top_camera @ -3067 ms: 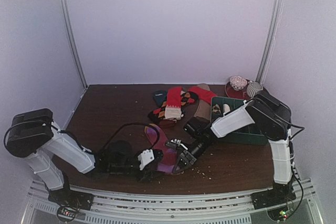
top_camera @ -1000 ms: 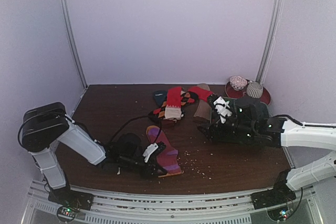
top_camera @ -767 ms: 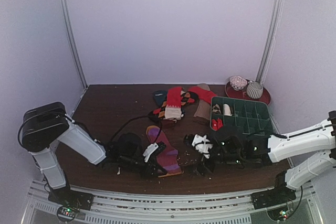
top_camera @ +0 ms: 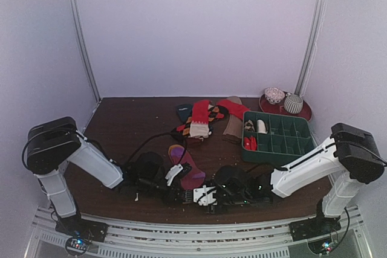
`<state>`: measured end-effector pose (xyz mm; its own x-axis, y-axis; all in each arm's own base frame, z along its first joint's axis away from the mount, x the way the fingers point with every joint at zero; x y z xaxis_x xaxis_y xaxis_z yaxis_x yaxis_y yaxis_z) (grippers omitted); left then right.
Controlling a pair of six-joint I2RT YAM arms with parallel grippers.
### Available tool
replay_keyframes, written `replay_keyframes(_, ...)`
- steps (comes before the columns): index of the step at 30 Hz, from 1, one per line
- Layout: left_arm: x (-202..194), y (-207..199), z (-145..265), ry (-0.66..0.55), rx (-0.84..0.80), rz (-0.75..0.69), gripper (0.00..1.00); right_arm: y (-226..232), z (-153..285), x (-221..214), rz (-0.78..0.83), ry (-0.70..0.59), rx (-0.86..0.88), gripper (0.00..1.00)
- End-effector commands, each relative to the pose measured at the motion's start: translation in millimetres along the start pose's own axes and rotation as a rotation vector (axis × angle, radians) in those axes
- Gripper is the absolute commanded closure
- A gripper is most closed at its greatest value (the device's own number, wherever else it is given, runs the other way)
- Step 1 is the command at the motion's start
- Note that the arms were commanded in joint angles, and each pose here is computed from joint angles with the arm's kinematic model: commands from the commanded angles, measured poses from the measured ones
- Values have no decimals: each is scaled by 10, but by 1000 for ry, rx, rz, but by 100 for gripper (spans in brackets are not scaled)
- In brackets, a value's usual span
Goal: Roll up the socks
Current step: Roll a pair of socks at the center of the board.
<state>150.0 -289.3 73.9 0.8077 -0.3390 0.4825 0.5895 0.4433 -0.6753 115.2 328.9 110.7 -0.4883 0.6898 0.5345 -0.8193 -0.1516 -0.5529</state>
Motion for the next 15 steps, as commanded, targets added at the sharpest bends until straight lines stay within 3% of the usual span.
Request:
replay_keyframes(1,-458,380,41,187,208,132,100,24,-71,-117,-22,36,29,45)
replay_keyframes(7,-457,379,33,196,205,128,100,35,-145,-238,-45,78,39,46)
replay_keyframes(9,-458,376,27,200,197,125,100,47,-181,-292,-66,97,49,52)
replay_keyframes(12,-442,373,18,201,198,117,100,34,-190,-344,-132,96,80,71)
replay_keyframes(15,-369,349,33,173,222,91,100,-18,-158,-398,-244,74,131,77)
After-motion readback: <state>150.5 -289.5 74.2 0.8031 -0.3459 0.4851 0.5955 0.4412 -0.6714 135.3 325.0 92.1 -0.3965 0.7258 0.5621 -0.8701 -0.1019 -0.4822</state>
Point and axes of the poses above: each gripper's point midway between its finger pads, its own z axis back along the fingers, its own y axis along the line the jaws close on, x = y × z, the point moved 10 cm from there along z, back along the fingers, and after that the axes turned 15 degrees about z, right-handed, at the moved point
